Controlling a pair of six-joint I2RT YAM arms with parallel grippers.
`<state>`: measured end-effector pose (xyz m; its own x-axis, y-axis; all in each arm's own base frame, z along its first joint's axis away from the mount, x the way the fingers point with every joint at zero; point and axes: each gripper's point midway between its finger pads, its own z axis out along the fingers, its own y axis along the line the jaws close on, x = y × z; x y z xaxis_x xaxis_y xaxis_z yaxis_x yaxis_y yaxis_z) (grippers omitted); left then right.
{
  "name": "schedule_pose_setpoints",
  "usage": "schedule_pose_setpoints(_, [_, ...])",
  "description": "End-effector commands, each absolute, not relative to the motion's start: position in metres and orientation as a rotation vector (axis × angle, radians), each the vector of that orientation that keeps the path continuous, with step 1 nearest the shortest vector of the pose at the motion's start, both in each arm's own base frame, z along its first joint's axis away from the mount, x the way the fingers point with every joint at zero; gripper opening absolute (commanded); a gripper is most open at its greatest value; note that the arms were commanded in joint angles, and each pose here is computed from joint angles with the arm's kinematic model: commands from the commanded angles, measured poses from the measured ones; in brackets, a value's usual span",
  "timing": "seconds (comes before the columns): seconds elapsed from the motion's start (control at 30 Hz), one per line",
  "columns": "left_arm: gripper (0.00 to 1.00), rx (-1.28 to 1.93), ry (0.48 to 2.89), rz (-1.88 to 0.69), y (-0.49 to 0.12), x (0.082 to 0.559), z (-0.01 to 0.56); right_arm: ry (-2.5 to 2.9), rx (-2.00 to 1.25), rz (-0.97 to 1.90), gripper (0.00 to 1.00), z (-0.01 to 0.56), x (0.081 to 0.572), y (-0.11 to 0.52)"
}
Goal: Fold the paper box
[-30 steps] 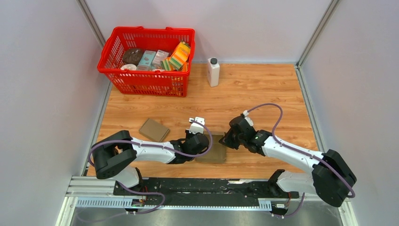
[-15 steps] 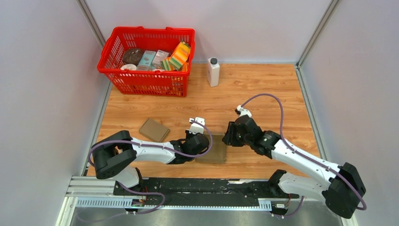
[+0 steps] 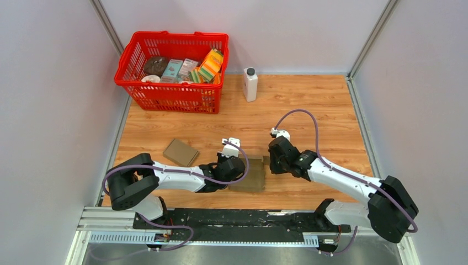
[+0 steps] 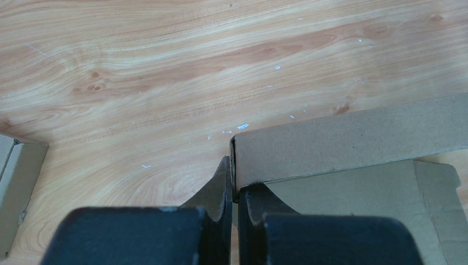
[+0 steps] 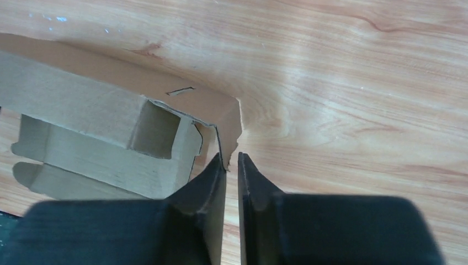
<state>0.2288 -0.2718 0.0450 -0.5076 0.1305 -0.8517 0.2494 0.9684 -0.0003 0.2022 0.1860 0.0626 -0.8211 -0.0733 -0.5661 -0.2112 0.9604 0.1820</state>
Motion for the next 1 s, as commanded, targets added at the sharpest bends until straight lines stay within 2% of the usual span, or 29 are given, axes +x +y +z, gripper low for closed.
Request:
schedule_pose_setpoints(0.0, [0.0, 0.29, 2.106, -0.147, -0.27, 0.226, 0.05, 2.452, -0.166, 0.422, 0.11, 0.088, 0.223, 0.212])
schedule_pose_setpoints(0.1, [0.0, 0.29, 2.106, -0.147, -0.271, 0.226, 0.049, 2.444, -0.112, 0.515, 0.0, 0.108, 0.223, 0.225])
schedule_pose_setpoints(0.3, [0.0, 0.29, 2.101, -0.151, -0.272, 0.226, 0.051, 2.5, 0.098, 0.659, 0.0, 0.127, 0.216, 0.241])
schedule_pose_setpoints(0.7, [0.0, 0.286, 2.091, -0.173, -0.277, 0.224, 0.056, 2.482, 0.417, 0.786, 0.0, 0.103, 0.223, 0.256])
schedule_pose_setpoints(0.8, [0.0, 0.288, 2.092, -0.172, -0.277, 0.224, 0.055, 2.424, 0.48, 0.89, 0.0, 0.108, 0.228, 0.266])
schedule_pose_setpoints(0.93, [0.0, 0.284, 2.093, -0.166, -0.276, 0.223, 0.054, 2.39, 0.455, 0.94, 0.0, 0.119, 0.233, 0.274])
schedule_pose_setpoints(0.97, [0.0, 0.286, 2.093, -0.165, -0.275, 0.223, 0.054, 2.379, 0.329, 0.912, 0.0, 0.126, 0.233, 0.275])
